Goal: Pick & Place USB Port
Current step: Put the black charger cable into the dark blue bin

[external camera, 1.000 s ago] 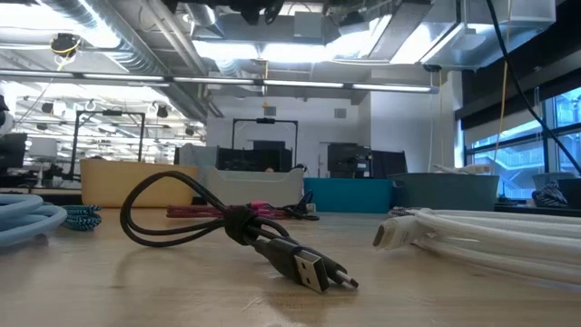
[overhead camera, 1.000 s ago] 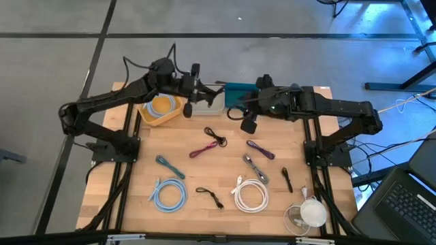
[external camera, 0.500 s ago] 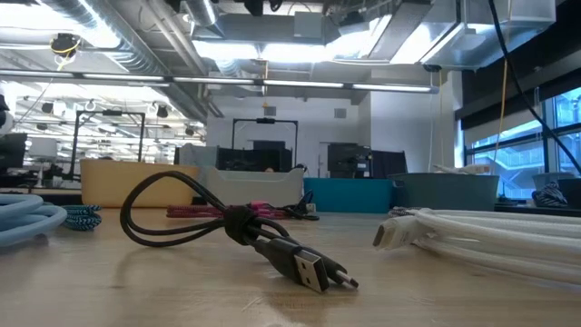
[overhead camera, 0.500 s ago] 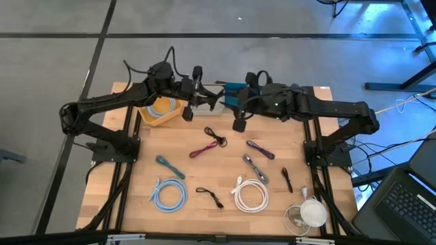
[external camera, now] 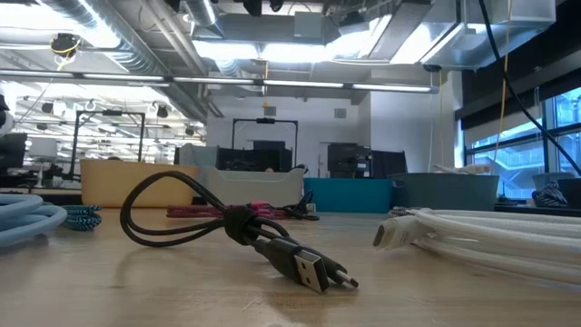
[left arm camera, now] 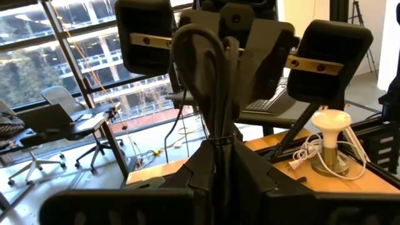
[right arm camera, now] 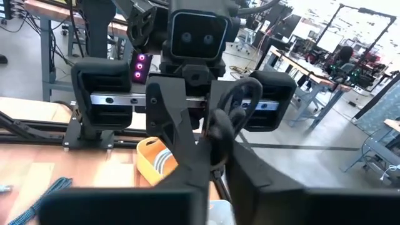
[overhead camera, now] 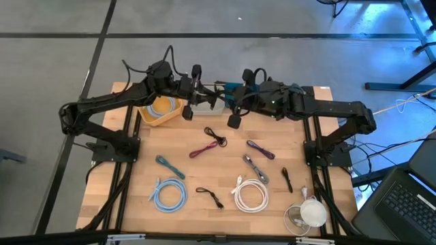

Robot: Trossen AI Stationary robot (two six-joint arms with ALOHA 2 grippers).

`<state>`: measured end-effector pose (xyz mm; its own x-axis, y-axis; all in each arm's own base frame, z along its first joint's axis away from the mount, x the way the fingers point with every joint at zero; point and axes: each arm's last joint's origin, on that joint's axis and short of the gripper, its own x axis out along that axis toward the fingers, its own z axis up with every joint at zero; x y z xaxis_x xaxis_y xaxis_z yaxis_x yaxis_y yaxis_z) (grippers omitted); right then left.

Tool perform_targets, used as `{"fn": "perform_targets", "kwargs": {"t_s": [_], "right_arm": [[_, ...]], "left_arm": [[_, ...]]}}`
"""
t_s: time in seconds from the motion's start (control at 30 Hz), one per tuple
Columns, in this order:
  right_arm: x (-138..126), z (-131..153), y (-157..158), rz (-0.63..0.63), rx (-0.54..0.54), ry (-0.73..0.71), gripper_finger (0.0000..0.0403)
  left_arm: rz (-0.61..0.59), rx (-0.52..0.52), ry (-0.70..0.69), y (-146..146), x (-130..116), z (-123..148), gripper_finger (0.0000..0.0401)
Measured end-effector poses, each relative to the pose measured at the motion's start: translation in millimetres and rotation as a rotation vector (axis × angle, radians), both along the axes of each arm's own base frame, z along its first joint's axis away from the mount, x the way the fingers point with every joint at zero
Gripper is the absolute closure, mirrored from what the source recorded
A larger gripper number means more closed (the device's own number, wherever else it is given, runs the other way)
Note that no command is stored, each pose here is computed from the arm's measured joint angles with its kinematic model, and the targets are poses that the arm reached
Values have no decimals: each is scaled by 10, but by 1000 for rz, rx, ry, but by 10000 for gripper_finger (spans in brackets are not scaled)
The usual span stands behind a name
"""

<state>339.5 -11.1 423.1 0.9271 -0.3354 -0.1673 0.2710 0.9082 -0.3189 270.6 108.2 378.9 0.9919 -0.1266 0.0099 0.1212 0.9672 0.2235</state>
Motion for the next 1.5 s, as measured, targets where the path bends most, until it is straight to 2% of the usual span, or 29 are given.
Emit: {"fn": "perform_targets", "kwargs": {"t_s": [0.03,0.13,0.33,0.5,0.63,0.73,0.8,1.23,1.5], "right_arm": [[0,0,1,0,0,1,383],[-1,-6,-3,-16,-3,5,389],[-193,-28,-56,-212,-51,134,398],[-492,-73,-113,-369,-82,311,400],[-697,-85,-256,-419,-34,391,401],[-727,-130,-445,-419,13,437,401],[-700,-176,-604,-413,46,458,401],[-386,-812,-1636,-349,199,689,401],[-110,-1353,-2000,-334,303,842,401]], "left_arm": [[0,0,1,0,0,-1,361],[14,-46,10,4,8,-10,328],[62,-90,79,27,-92,-26,263],[212,-64,235,-13,-273,-87,222],[369,-5,357,-48,-454,-114,206],[454,15,407,-60,-541,-119,202],[485,19,412,-70,-583,-103,202],[488,26,399,-86,-613,-75,206],[490,26,399,-85,-613,-74,207]]}}
